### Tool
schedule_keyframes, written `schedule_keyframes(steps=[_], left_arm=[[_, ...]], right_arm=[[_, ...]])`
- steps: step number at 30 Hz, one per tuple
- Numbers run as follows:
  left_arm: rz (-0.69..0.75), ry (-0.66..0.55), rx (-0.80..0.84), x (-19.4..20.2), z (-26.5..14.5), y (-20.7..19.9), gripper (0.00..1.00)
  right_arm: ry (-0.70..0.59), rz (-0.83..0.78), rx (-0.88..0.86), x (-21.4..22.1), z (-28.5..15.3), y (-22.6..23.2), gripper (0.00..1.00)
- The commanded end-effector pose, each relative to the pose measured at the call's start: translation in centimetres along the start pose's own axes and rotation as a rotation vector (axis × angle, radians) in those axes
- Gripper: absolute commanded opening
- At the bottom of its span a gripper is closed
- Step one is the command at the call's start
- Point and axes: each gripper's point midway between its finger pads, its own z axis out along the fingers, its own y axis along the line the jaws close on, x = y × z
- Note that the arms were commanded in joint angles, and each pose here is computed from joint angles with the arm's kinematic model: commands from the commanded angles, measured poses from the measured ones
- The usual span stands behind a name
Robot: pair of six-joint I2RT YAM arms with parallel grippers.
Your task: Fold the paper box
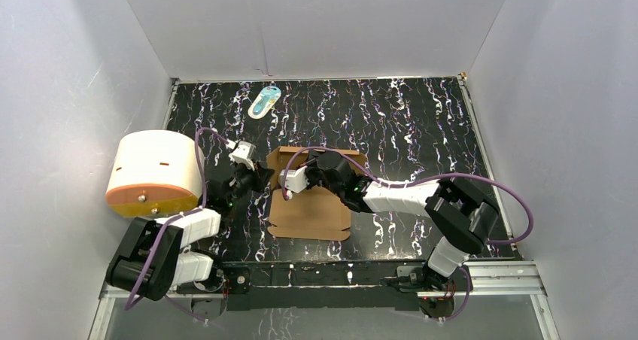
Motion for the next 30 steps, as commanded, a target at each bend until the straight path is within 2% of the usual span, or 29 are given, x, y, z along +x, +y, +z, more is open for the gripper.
schedule_keyframes(steps=[1,5,10,19,30], left_arm=[[0.021,-0.061,-0.019,-1.4,-0.1,-0.8,0.00],[-0.004,-0.043,-0.046,-0.6,0.1,-1.2,0.00],[-0.012,-0.023,-0.047,0.3,0.3,-2.2,0.06],[0.013,0.009,-0.051,2.8,0.1,-3.5,0.13],[-0.042,0.025,-0.007,4.7,-0.5,-4.2,0.22]], right_arm=[[-0.041,0.021,-0.038,-0.8,0.3,1.7,0.00],[-0.069,0.015,-0.046,-1.3,0.1,2.2,0.00],[-0.082,-0.015,-0.037,-1.8,-0.3,2.9,0.00],[-0.048,-0.132,0.052,-2.2,-1.1,2.9,0.00],[-0.013,-0.241,0.103,-2.3,-1.9,4.0,0.00]])
